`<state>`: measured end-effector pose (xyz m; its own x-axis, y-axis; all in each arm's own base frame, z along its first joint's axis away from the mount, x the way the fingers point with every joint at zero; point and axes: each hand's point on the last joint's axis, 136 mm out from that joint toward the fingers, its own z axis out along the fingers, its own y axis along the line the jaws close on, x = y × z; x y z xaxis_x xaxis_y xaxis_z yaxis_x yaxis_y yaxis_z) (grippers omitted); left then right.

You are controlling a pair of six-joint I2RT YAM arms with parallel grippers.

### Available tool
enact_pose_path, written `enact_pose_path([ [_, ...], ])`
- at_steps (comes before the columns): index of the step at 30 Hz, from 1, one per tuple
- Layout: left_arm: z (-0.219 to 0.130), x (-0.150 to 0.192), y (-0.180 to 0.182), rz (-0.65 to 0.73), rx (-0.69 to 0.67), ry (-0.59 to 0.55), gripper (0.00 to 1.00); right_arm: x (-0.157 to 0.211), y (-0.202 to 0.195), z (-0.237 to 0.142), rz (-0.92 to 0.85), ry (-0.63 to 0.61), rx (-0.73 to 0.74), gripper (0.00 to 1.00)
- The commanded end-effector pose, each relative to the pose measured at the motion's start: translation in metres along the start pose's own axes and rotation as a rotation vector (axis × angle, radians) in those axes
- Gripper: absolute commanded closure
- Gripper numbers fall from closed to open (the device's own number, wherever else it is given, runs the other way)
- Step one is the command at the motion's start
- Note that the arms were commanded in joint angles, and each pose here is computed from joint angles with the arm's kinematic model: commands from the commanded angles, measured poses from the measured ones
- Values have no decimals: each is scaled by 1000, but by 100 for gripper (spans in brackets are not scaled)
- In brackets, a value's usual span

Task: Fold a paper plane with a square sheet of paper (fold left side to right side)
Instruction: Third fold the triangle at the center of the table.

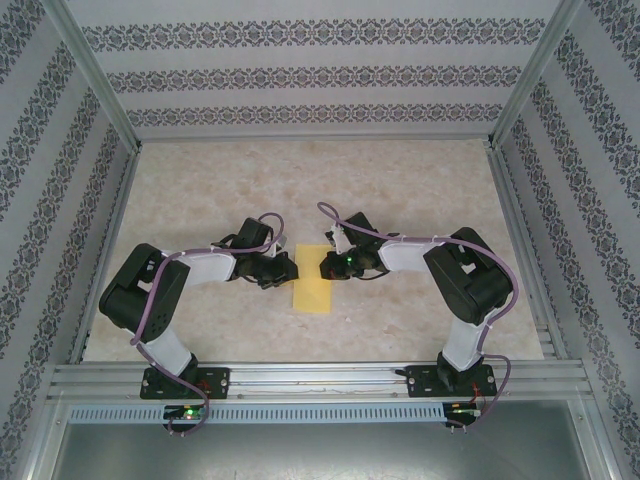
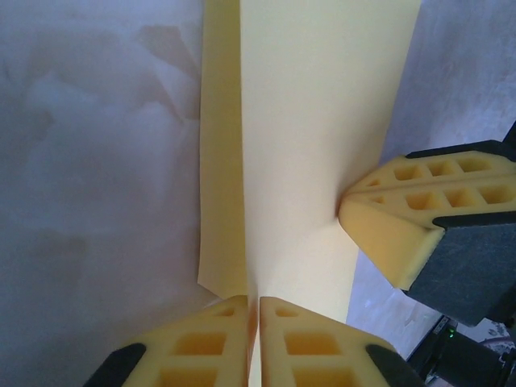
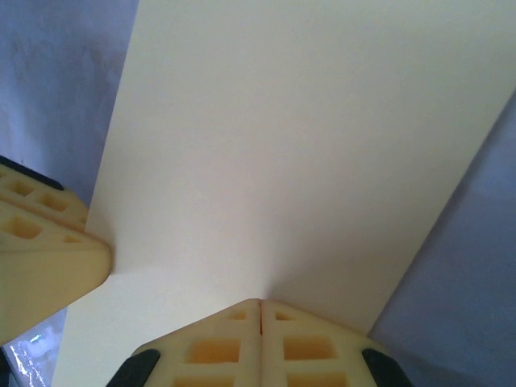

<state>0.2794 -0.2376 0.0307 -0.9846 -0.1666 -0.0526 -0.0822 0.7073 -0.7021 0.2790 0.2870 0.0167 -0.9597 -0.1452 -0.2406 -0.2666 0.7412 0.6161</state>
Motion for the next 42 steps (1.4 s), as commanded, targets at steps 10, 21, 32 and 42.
enact_pose_path([
  [10,-7,3,-17,-47,26,-41,100,-17,25,-66,-240,-256,47,59],
  [21,-8,3,-25,-83,53,-51,100,43,58,-87,-666,-440,167,42],
  [32,-7,4,-24,-102,56,-50,100,87,73,-42,-1103,-412,401,33],
  [42,-7,6,-22,-106,47,-45,100,68,83,-18,-1098,-446,504,28],
])
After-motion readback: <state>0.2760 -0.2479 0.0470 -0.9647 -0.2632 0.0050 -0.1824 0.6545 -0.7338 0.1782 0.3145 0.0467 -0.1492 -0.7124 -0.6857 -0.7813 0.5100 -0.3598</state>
